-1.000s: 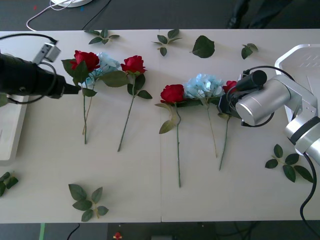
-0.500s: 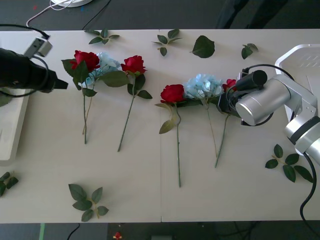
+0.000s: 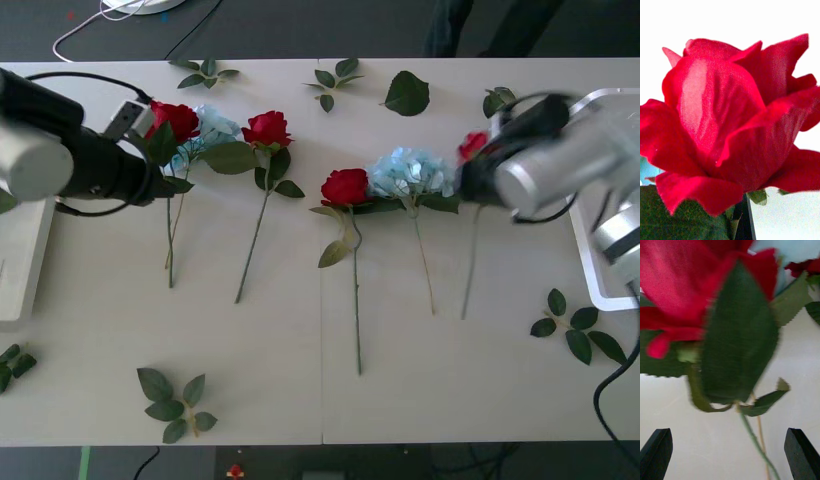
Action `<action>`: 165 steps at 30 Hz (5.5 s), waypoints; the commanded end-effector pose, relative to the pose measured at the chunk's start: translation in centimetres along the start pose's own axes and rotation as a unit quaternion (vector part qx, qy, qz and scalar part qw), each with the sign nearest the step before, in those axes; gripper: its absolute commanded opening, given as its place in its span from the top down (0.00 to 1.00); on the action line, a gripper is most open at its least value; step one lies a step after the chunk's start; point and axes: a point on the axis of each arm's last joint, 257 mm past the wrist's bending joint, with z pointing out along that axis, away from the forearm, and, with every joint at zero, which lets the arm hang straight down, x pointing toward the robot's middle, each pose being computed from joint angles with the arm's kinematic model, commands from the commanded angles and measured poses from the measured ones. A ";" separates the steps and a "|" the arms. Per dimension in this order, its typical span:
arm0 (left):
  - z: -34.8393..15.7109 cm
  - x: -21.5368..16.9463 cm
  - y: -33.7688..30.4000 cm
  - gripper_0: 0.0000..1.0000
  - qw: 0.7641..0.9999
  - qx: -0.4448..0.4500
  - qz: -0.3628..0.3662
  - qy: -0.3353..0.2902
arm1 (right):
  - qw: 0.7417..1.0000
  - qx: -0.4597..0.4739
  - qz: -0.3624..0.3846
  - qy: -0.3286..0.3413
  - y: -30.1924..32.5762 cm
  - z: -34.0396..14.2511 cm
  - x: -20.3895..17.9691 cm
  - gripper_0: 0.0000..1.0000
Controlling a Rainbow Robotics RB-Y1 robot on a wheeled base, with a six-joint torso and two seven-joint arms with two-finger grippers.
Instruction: Place the red flowers into the right box and the blue flowers into the left box. If a person shows an open palm, hand one flower to the person first, then continue sorting.
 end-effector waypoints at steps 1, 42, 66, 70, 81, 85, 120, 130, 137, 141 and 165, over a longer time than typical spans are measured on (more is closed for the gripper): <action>0.8 1.3 -1.4 0.14 0.998 0.000 -0.060 0.004 | 0.998 0.036 -0.019 -0.051 -6.1 -6.1 -6.5 1.00; 6.1 0.9 -2.6 1.00 0.997 -0.027 -0.065 -0.037 | 0.932 0.288 -0.174 -0.138 -34.0 -9.5 -12.6 1.00; 5.4 0.0 -1.3 1.00 0.995 -0.038 -0.072 -0.049 | 0.947 0.234 -0.146 -0.166 -32.3 -9.4 -13.4 0.00; 4.7 -1.5 -1.0 1.00 0.994 -0.037 -0.078 -0.065 | 0.963 0.183 -0.123 -0.154 -29.8 -10.4 -12.6 0.00; 1.2 -5.6 1.1 1.00 0.989 -0.041 -0.110 -0.094 | 0.989 0.030 -0.105 -0.096 -18.9 -16.4 -6.0 0.00; 1.2 -5.4 1.2 1.00 0.989 -0.043 -0.111 -0.090 | 0.992 -0.030 -0.091 -0.084 -13.3 -17.5 -3.4 0.00; -11.7 -14.2 4.0 1.00 0.973 -0.010 -0.166 -0.158 | 0.983 -0.123 -0.126 -0.053 11.5 -3.4 2.6 0.00; -12.2 -14.1 5.1 0.16 0.974 -0.026 -0.155 -0.160 | 0.982 -0.109 -0.146 -0.043 10.0 -1.1 4.7 0.00; -12.1 -13.9 5.3 0.00 0.980 -0.034 -0.120 -0.157 | 0.980 -0.113 -0.153 -0.052 10.4 1.0 4.7 0.00; -12.0 -13.5 5.3 0.00 0.981 -0.033 -0.112 -0.153 | 0.981 -0.111 -0.150 -0.056 10.3 1.8 4.3 0.00; -14.2 -15.1 6.2 0.00 0.978 -0.030 -0.113 -0.171 | 0.981 -0.118 -0.146 -0.058 10.7 1.8 4.3 1.00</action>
